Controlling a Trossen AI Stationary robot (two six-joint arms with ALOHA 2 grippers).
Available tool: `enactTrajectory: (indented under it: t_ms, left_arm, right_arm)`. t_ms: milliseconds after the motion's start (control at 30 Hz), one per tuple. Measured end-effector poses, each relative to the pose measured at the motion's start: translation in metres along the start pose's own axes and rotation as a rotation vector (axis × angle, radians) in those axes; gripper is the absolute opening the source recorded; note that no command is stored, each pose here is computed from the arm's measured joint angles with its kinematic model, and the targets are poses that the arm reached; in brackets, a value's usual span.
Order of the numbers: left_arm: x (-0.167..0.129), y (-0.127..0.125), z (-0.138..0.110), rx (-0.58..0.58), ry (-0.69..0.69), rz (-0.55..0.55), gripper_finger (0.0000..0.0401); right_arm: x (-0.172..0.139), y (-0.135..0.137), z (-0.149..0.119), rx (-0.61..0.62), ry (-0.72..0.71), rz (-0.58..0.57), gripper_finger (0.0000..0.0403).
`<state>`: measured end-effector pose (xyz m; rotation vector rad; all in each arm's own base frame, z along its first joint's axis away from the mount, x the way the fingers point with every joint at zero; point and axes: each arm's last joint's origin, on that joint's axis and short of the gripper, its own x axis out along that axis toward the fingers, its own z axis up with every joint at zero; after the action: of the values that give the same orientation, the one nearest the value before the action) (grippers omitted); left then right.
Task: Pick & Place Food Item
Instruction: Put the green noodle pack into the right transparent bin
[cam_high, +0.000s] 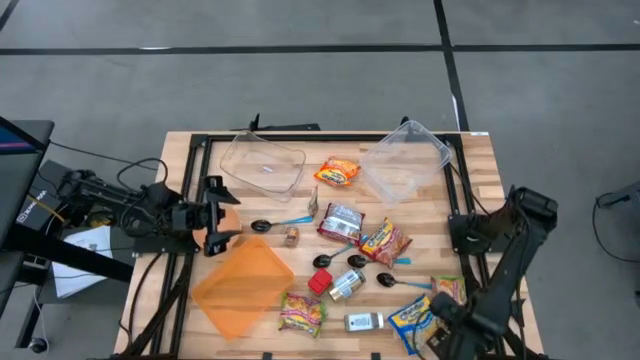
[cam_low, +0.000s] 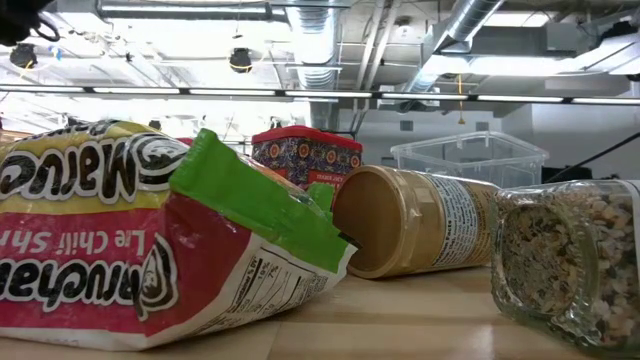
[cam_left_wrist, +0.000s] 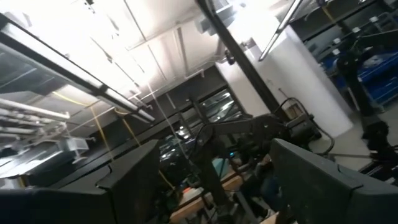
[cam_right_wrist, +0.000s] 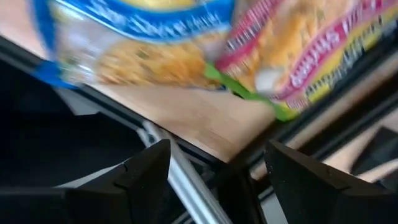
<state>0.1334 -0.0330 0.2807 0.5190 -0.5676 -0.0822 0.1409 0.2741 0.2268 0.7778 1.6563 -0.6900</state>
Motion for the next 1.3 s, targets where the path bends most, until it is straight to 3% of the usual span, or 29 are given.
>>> enactTrajectory:
  t_ms: [167, 333, 633, 900, 1067, 1200, 1300]
  left_arm:
    - [0.0, -0.001, 0.001, -0.004, -0.004, -0.007, 0.0298]
    - [0.0, -0.002, -0.001, -0.008, 0.008, -0.015, 0.0298]
    - [0.001, -0.002, -0.001, -0.005, 0.008, -0.019, 0.0298]
    - [0.001, -0.003, -0.001, -0.004, 0.005, -0.024, 0.0298]
    - [0.001, -0.003, -0.001, -0.005, 0.005, -0.024, 0.0298]
    - [0.001, -0.003, -0.001, -0.005, 0.005, -0.024, 0.0298]
    - [0.001, -0.003, -0.001, -0.005, 0.005, -0.024, 0.0298]
  right_arm:
    - [0.005, 0.0, 0.001, 0.029, -0.01, -0.048, 0.0255]
    - [0.001, -0.002, 0.02, 0.091, -0.047, -0.126, 0.0255]
    - [-0.004, -0.005, 0.047, 0.079, -0.067, -0.216, 0.0255]
    - [-0.004, -0.004, 0.05, 0.057, -0.086, -0.211, 0.0255]
    - [-0.003, 0.004, 0.05, 0.081, -0.122, -0.116, 0.0255]
    - [0.012, 0.008, 0.054, 0.109, -0.14, -0.203, 0.0255]
    - [0.027, 0.015, 0.057, 0.06, -0.075, -0.278, 0.0255]
